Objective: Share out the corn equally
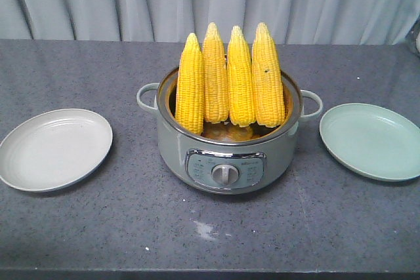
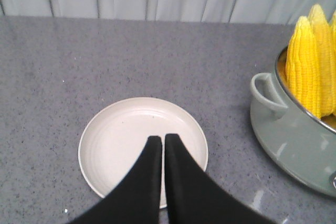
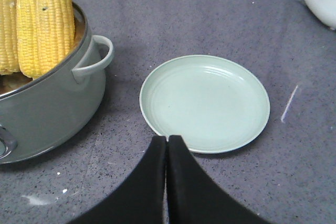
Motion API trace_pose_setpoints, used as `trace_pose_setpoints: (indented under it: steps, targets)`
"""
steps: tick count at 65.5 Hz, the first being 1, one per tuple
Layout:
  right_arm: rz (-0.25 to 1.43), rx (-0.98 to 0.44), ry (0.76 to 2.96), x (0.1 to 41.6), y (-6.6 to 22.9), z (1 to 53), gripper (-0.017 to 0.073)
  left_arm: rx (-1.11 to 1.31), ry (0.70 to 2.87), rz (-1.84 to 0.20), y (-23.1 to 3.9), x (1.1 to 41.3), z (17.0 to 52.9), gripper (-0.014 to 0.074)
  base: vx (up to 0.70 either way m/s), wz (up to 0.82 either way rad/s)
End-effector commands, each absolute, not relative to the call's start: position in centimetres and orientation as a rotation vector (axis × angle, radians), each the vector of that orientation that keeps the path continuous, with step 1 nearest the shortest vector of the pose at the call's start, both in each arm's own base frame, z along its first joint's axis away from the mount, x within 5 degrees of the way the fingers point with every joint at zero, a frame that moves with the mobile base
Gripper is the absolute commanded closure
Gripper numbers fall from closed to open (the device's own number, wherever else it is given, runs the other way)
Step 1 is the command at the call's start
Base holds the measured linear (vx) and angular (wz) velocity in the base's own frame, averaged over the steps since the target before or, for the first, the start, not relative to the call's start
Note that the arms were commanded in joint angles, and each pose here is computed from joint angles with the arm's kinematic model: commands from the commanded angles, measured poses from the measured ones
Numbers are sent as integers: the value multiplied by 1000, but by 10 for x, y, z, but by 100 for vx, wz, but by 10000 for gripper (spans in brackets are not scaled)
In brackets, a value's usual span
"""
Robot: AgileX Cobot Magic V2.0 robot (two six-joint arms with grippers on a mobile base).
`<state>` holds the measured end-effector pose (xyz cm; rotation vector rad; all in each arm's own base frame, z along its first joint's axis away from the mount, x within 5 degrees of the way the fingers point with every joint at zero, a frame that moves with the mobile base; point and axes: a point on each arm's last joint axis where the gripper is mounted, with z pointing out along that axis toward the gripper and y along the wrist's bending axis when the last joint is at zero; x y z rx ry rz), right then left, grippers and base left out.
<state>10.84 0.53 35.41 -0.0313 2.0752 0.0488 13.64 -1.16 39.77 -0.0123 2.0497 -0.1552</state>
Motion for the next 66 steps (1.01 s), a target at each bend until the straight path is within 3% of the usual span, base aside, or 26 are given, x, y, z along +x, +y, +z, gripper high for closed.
trace_pose_setpoints:
  steps: [1,21,57,66]
  targets:
    - [59,-25,2040,123,6,378,570,-25,2053,-178,-13,149,415,600,0,0]
    - [89,-21,2202,154,9,379,570,-19,2211,-179,-15,186,417,600,0,0]
    - [88,-29,2290,158,9,370,563,-19,2224,-179,-15,187,414,594,0,0]
    - [84,-38,2301,157,9,369,497,-8,2223,-173,-15,187,414,537,0,0]
